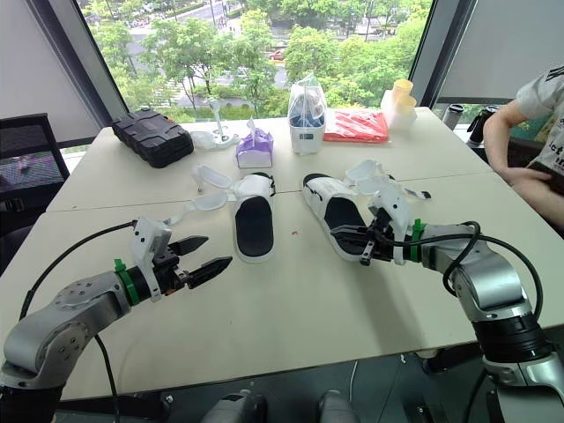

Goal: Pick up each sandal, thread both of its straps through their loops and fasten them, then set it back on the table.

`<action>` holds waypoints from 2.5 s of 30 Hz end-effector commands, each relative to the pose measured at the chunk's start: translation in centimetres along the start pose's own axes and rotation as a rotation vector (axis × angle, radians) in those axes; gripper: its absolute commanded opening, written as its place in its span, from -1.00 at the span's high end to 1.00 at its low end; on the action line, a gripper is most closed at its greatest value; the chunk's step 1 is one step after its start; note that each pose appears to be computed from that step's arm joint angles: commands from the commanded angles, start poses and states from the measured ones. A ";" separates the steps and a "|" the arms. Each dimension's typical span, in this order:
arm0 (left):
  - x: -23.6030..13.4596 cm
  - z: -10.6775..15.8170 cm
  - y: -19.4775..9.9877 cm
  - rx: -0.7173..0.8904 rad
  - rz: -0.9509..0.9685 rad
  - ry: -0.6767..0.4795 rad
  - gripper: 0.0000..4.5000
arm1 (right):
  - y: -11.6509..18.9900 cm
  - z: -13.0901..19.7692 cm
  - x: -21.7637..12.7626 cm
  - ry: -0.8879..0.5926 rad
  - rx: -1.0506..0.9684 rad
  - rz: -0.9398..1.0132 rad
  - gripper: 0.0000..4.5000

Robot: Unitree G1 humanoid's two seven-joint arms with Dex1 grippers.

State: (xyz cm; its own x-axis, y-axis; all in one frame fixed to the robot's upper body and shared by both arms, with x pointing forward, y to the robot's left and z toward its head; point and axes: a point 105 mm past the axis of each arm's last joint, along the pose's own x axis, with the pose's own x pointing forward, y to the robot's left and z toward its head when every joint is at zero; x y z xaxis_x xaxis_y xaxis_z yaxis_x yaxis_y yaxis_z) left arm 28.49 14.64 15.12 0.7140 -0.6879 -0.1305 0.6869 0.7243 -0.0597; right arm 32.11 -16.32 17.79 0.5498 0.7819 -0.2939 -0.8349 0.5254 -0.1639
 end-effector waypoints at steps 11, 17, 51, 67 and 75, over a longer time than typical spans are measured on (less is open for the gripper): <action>-0.2 1.1 -0.2 0.035 -0.018 -0.030 -0.98 | -0.8 1.6 -0.6 -0.046 -0.065 -0.048 1.00; -0.1 1.2 -0.2 0.038 -0.021 -0.037 -0.98 | -1.1 1.4 -0.4 -0.040 -0.093 -0.064 1.00; 0.1 1.0 -0.6 0.076 -0.019 -0.017 -1.00 | -10.3 0.5 6.1 0.230 -0.846 -0.444 -0.99; -0.6 0.7 -0.6 0.082 0.031 -0.017 -1.00 | -11.5 1.2 11.0 0.293 -0.999 -0.648 -0.61; -0.8 0.4 -0.7 0.073 0.047 -0.020 -1.00 | -10.9 2.6 11.9 0.255 -1.034 -0.641 0.98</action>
State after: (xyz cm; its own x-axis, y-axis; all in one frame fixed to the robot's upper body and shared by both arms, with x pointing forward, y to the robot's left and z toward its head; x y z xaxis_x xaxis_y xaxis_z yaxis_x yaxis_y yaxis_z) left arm 27.71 14.83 14.46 0.7441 -0.6492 -0.1575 0.6555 0.7550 -0.0156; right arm 47.49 -12.78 15.82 0.9448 0.3065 -0.1158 -0.1779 0.1833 -0.9668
